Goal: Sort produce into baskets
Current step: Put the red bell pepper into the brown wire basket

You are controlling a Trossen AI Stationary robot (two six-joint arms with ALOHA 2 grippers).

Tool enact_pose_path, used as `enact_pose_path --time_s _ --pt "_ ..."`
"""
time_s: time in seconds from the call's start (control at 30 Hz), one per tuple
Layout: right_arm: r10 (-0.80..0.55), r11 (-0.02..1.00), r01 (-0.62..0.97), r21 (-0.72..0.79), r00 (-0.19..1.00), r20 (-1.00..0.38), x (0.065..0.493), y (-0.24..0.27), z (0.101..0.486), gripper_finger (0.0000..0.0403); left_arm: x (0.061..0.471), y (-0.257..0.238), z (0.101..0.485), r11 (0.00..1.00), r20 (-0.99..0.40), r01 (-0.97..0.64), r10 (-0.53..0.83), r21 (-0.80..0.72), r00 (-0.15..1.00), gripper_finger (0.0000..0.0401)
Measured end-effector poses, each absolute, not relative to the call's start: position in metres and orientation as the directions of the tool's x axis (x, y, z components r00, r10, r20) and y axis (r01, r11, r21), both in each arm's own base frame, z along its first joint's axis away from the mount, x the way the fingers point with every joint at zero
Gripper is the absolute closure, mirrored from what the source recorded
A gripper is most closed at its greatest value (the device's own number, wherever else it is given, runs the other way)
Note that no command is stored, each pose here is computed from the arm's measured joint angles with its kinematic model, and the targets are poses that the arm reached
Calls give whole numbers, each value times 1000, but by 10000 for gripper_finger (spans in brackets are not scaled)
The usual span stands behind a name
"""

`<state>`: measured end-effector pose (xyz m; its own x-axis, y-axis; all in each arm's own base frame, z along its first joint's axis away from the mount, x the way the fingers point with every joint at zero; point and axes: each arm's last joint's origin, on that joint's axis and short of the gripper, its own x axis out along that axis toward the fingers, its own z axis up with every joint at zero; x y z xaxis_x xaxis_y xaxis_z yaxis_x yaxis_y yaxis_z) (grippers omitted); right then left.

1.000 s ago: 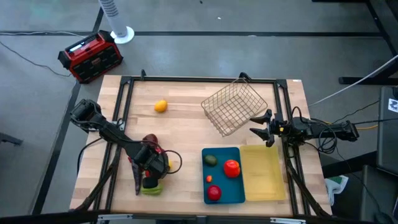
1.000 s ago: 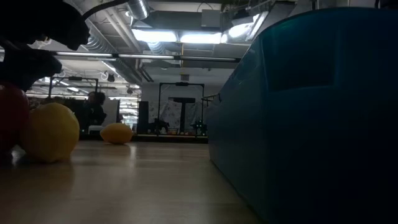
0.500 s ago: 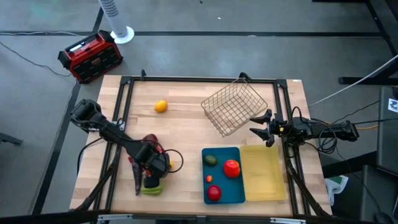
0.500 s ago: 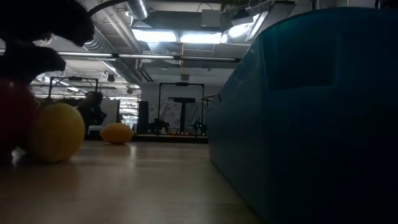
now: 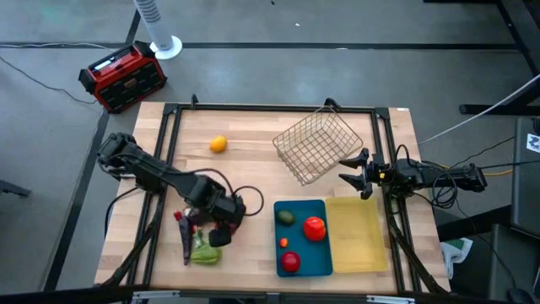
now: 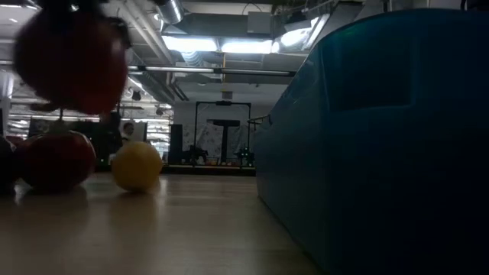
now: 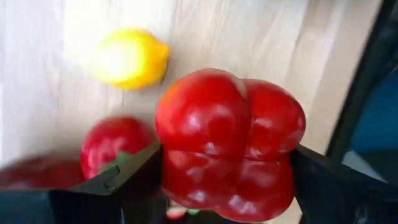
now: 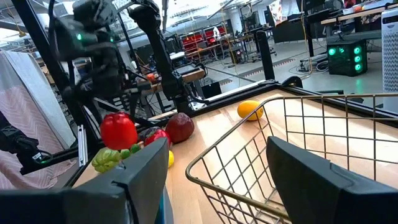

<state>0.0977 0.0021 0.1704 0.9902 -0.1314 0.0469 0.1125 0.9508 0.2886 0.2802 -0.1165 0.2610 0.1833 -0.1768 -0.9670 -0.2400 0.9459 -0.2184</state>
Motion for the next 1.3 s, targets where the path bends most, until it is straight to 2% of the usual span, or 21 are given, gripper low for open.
enact_pose_path --time_s 0.13,0.27,0.43,0.6,0.7,0.83,0.93,1.1,1.3 --pt "-131 951 112 289 990 47 98 2 170 134 296 -102 275 934 -937 -244 -183 -260 296 100" --pt "-131 951 112 289 990 47 98 2 170 134 318 -83 284 939 -867 -220 -133 -266 480 100" --pt "-131 951 112 289 990 47 98 2 170 134 346 -51 300 955 -700 -189 -27 -229 713 100" --pt "-132 951 113 289 990 47 98 2 170 134 364 -15 319 963 -500 -217 111 -159 859 100" --pt "-131 951 112 288 990 47 98 2 170 134 368 5 327 959 -414 -248 170 -141 894 99" --pt "-132 951 113 289 990 47 98 2 170 134 369 25 332 945 -370 -289 216 -153 904 99" --pt "-131 951 113 288 990 47 98 2 170 134 370 35 331 936 -365 -312 237 -161 900 99" --pt "-132 951 113 288 990 47 98 2 170 134 378 51 324 894 -346 -367 270 -255 898 99" --pt "-144 949 124 289 988 49 98 2 171 134 392 63 298 891 -402 -378 260 -249 878 84"
